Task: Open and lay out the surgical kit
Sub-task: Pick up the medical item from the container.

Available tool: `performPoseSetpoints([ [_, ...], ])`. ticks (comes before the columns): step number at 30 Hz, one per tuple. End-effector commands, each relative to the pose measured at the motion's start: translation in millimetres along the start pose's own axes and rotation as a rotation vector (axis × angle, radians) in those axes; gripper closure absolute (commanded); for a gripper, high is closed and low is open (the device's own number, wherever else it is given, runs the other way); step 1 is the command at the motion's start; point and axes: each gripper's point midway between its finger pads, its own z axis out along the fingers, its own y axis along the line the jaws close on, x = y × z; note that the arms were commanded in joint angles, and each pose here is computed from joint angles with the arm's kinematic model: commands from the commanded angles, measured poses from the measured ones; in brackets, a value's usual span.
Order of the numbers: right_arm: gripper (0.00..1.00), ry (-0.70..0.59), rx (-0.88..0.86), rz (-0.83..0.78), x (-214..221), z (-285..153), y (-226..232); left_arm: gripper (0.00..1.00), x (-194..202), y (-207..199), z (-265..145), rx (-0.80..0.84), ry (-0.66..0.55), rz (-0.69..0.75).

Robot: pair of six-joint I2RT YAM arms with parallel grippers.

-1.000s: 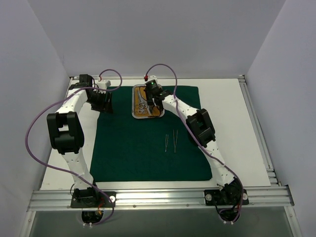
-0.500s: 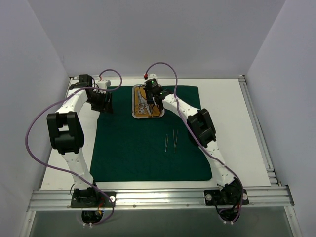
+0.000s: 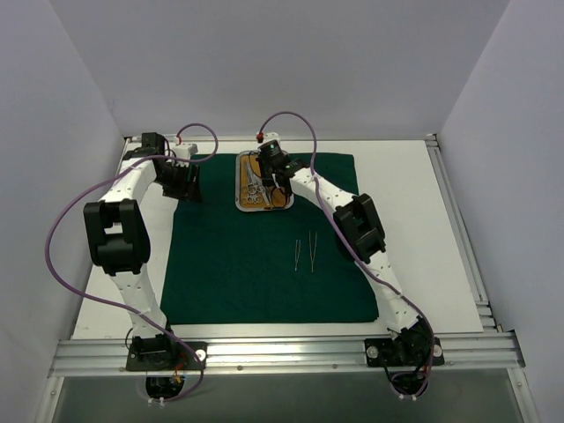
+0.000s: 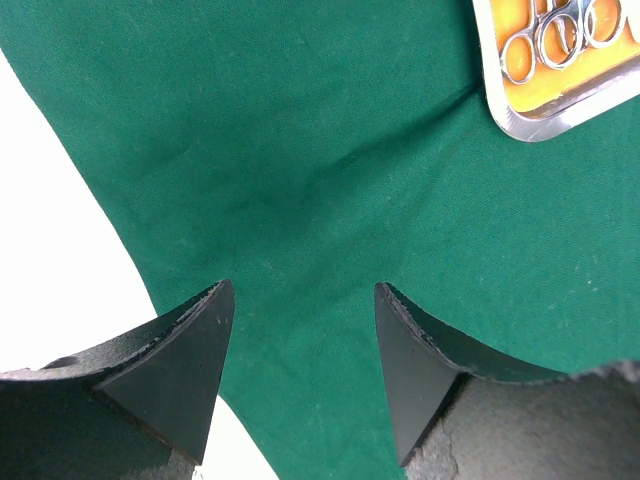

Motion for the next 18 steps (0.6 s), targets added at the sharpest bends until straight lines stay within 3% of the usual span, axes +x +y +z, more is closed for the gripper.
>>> performPoseSetpoints([
  [1, 0.9, 0.026, -0.011, -0.003, 7, -2, 5, 0.33, -9, -3, 0, 0.022, -0.019, 0.025],
  [18, 0.9, 0.074, 0.004, 0.001, 26, 6, -4, 0.33, -10, -5, -3, 0.021, -0.026, 0.026],
])
